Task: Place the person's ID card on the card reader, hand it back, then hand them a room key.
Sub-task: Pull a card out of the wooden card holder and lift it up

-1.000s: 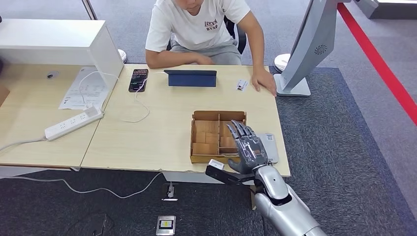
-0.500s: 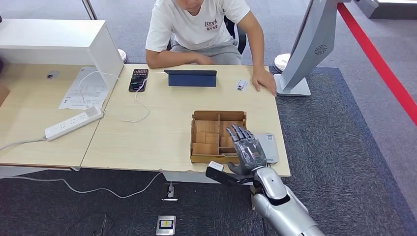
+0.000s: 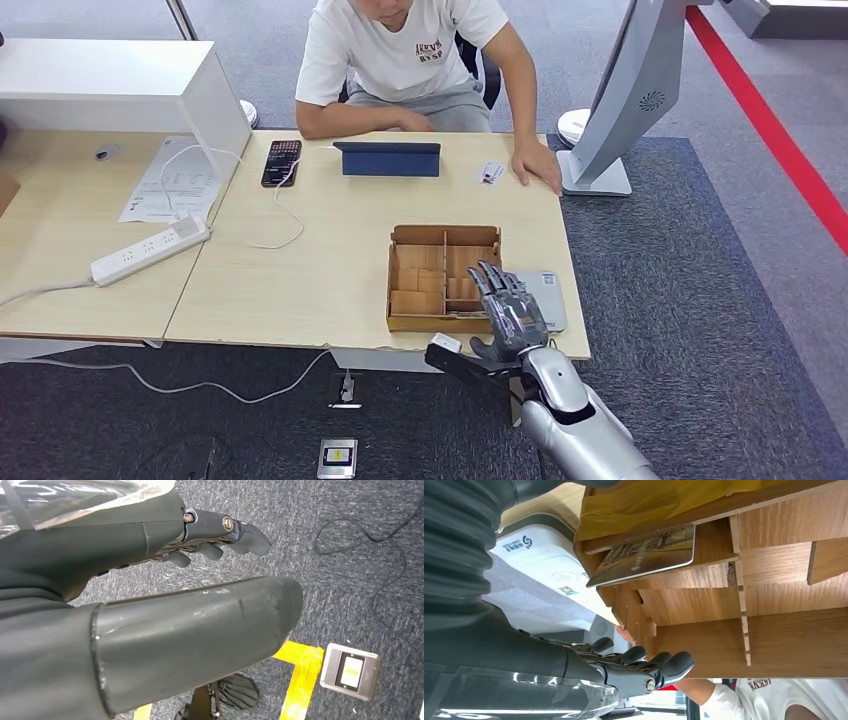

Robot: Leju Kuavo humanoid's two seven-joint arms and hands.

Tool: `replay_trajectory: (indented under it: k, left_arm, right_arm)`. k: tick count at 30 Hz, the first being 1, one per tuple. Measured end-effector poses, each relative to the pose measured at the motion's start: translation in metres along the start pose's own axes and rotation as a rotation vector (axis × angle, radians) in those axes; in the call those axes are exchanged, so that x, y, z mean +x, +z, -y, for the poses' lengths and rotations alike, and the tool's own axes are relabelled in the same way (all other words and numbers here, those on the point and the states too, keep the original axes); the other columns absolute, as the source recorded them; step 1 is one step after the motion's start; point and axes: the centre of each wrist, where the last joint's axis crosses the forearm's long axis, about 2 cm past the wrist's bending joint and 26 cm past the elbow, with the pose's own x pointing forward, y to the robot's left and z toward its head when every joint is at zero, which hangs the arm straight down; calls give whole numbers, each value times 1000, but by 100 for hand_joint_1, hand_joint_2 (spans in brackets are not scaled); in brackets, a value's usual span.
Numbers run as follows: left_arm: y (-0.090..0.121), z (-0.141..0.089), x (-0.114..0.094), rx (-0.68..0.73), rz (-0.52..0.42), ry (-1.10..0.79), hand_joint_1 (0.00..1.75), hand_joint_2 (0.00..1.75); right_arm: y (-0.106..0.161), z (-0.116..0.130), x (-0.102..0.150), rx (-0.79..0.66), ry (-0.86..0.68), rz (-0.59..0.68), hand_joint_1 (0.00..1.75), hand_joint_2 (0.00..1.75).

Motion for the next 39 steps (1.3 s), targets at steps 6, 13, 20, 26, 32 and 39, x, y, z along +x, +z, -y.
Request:
replay_trajectory:
  k: [6, 13, 20, 26, 32, 39]
  left_arm:
    - [0, 0, 0, 1, 0, 0, 0, 0]
    - [0, 0, 0, 0, -1, 1, 0, 0]
    - [0, 0, 0, 1, -3, 4, 0, 0]
    - [0, -1, -1, 1, -3, 4, 0, 0]
    - [0, -1, -2, 2, 0, 3, 0, 0]
    - [0, -1, -2, 2, 10, 0, 0, 0]
  right_arm:
    - [1, -1, 0, 2, -3, 2, 0, 175]
    - [0, -1, 0, 6, -4, 12, 175, 175]
    - [-1, 0, 2, 24, -12, 28, 175, 175]
    - [-3, 3, 3, 27, -11, 38, 175, 175]
    - [-4, 3, 5, 26, -13, 40, 175, 175]
    - [-4, 3, 4, 22, -24, 35, 175, 175]
